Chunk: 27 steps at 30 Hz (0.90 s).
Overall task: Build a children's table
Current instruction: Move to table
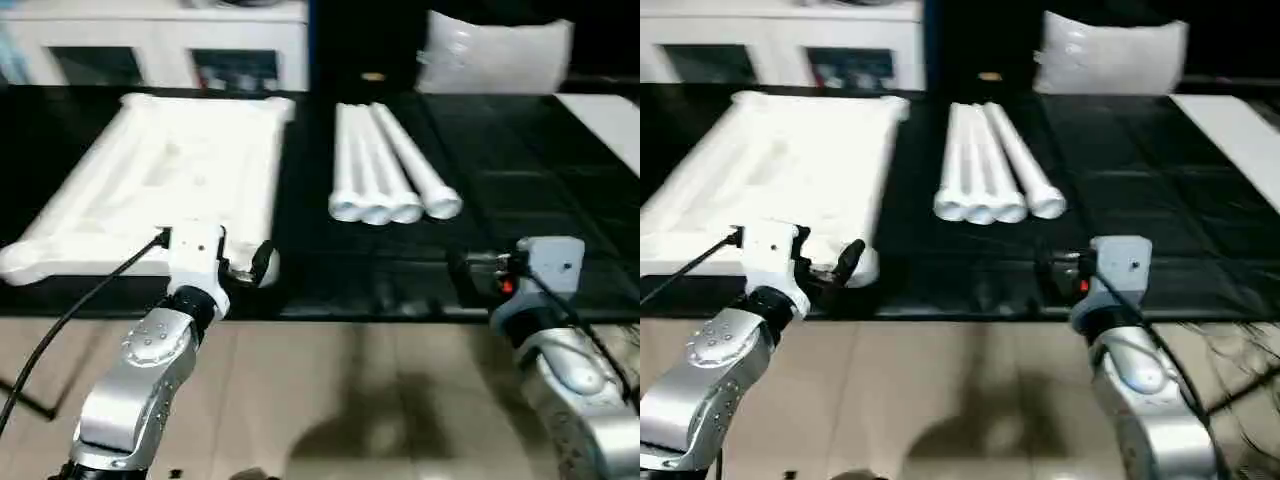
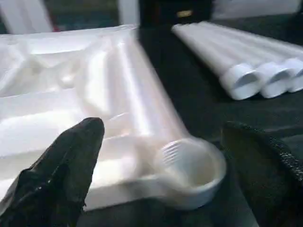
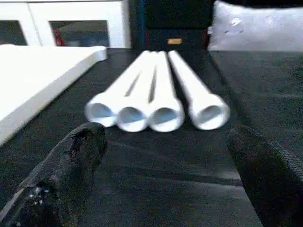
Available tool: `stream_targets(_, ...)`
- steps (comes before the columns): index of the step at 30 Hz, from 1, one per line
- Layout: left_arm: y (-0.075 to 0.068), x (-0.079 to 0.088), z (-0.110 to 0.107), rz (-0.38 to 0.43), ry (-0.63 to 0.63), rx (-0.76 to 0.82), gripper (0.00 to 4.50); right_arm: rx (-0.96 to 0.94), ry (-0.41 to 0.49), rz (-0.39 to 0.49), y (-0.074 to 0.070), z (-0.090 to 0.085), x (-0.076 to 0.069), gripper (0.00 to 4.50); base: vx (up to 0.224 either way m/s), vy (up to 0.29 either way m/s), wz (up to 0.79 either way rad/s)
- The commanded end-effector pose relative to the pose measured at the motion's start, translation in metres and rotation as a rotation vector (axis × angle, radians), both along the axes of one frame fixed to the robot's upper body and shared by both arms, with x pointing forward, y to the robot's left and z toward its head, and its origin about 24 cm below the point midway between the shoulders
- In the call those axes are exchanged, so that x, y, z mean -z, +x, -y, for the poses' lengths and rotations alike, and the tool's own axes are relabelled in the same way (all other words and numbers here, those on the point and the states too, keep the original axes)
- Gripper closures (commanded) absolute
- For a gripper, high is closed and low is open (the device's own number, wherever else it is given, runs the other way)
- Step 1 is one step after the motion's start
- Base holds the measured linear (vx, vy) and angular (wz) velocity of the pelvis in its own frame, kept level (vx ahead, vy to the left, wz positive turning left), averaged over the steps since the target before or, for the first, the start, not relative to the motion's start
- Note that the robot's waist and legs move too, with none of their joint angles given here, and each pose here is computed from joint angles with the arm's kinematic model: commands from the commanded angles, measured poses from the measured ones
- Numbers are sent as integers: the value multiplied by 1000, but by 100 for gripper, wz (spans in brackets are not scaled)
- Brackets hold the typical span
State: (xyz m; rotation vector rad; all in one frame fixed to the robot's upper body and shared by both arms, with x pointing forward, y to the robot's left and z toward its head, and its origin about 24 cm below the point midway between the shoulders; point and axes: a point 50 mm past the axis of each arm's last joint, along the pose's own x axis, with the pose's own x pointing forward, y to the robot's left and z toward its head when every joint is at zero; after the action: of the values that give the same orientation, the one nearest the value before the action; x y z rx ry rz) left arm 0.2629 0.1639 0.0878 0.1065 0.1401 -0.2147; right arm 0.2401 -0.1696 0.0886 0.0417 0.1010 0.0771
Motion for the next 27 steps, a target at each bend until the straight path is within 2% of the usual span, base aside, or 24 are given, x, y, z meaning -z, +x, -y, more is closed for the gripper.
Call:
stream_targets(1,1,1,-2,1,20,-14,12,15,-5,-26,2,0,4,0,-26,113,6)
stream_targets(2,1,2,-4,-5,18,-20,12,11,23,-37,3,-4,6,0,-30,126,6)
stream_targets(5,2,3,-8,-14,22,-39,12,-10,16,-35,7,-9,6,0,-39,144,1)
stream_targets(10,6,-4,-7,2,29,-37,12,-16,18,-8,13,-11,-3,0,-46,176,1)
stream_targets(12,8,-5,-6,10,2,-50,12,-36,35,-23,17,-15,-2,0,-51,168,9)
stream_targets(15,6,-1,1,3,10,-50,12,-90,14,-40,22,-22,-2,0,-72,103,-4)
stream_targets(19,7,0,5,-1,-3,-46,12,-109,45,-12,23,-23,-6,0,-47,89,-24)
stream_targets(20,10,1,6,-7,30,-33,12,-111,84,-4,23,-21,-8,0,-67,209,-21)
stream_targets(23,11,-1,7,1,31,-25,12,-109,75,-15,22,-19,-7,0,-59,146,-2)
stream_targets(27,12,-5,6,12,32,-22,12,-147,124,-6,19,-20,-8,0,-64,9,-3)
